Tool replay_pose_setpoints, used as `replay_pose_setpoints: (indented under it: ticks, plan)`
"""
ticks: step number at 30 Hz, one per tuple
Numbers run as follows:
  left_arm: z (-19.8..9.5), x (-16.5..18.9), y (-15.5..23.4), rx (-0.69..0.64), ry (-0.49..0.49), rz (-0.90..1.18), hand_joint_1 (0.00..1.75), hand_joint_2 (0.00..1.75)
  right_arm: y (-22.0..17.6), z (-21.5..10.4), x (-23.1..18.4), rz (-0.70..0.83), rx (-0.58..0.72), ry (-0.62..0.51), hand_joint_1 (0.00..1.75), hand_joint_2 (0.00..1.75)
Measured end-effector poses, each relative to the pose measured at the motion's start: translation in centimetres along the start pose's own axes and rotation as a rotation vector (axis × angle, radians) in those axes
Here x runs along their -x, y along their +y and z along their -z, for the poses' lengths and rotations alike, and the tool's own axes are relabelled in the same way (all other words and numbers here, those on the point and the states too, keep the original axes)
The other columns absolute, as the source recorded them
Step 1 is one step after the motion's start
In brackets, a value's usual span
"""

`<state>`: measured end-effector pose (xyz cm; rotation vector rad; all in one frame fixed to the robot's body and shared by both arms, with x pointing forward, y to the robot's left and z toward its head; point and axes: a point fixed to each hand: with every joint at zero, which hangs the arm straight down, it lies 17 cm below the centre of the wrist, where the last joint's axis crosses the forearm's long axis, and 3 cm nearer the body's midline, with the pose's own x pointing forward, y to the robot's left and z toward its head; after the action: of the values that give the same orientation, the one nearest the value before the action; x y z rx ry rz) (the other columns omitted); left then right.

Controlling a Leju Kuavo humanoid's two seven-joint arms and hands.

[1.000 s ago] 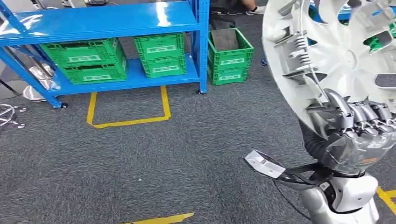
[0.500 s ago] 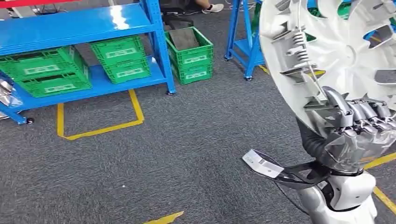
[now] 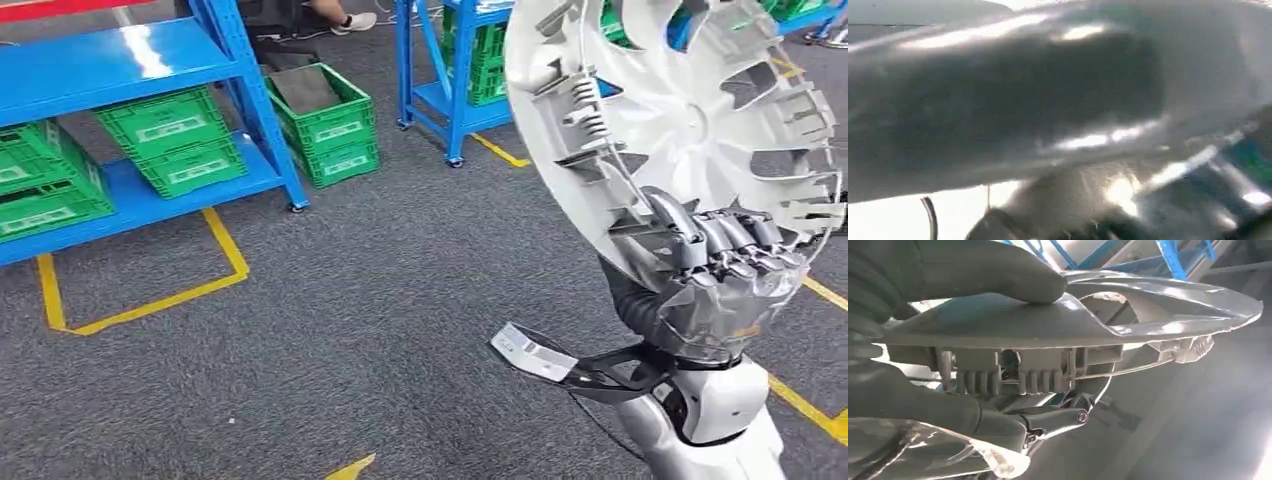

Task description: Take the parts from the cabinet and place them on the table.

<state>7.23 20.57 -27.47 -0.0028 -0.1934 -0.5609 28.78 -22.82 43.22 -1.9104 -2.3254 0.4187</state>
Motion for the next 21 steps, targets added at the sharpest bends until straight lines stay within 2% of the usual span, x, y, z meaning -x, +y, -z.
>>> replay_pose_setpoints:
  ticks: [21]
  plan:
    - [0.0, -0.5, -0.1, -0.001, -0.02, 0.008, 0.0, 0.0, 1.2, -0.7, -0.3, -0.003, -0.034, -0.031, 1.75, 1.75]
